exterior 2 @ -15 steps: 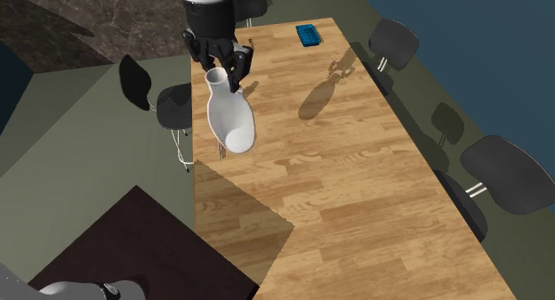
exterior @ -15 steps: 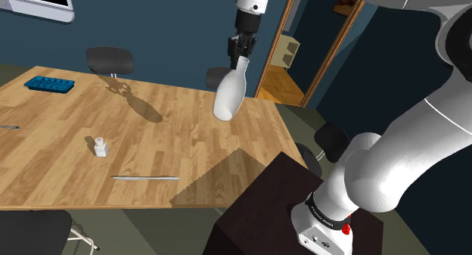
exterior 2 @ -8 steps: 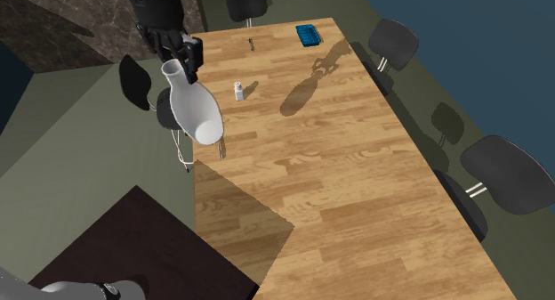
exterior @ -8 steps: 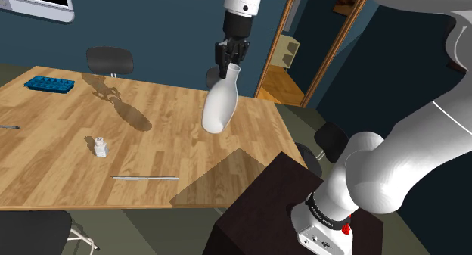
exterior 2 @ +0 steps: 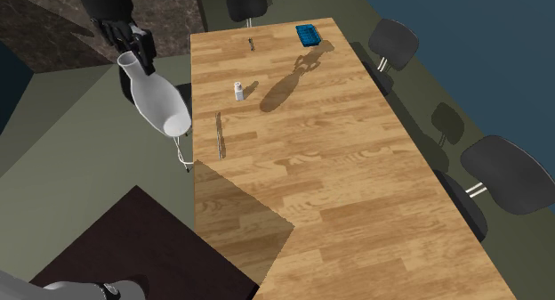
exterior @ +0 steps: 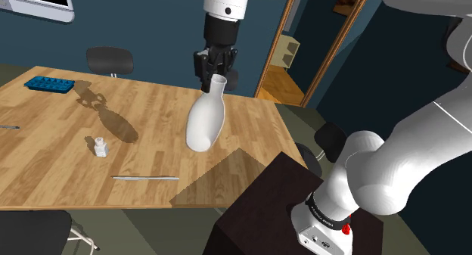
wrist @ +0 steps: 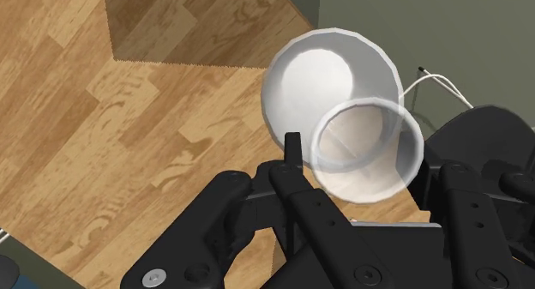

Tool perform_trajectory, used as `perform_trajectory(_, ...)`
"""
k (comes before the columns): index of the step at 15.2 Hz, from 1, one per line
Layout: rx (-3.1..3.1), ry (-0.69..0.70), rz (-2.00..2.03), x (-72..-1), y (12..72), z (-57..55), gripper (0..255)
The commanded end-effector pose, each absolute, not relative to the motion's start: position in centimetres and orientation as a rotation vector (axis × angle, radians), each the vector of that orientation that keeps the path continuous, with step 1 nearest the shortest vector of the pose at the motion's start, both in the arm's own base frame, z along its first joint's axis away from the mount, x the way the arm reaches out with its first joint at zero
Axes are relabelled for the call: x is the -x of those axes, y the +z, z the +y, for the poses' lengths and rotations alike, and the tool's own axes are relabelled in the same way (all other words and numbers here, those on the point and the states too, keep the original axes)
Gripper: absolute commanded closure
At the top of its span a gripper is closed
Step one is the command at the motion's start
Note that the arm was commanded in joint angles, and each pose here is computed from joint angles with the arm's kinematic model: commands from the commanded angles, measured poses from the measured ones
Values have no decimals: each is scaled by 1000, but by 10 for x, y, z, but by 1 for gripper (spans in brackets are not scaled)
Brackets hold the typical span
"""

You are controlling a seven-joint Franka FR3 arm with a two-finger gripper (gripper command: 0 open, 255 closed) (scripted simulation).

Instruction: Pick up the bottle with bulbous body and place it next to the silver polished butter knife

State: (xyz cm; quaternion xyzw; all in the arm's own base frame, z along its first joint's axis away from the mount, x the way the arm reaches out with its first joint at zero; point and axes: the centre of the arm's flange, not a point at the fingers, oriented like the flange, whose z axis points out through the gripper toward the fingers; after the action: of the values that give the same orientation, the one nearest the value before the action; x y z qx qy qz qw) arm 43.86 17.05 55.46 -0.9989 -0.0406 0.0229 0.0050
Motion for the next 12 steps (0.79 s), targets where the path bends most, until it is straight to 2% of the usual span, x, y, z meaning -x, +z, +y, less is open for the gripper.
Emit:
perform_trajectory(1,3128,71,-125,-435,552,184,255)
perform_trajectory(12,3128,71,-125,-435,494,184,255)
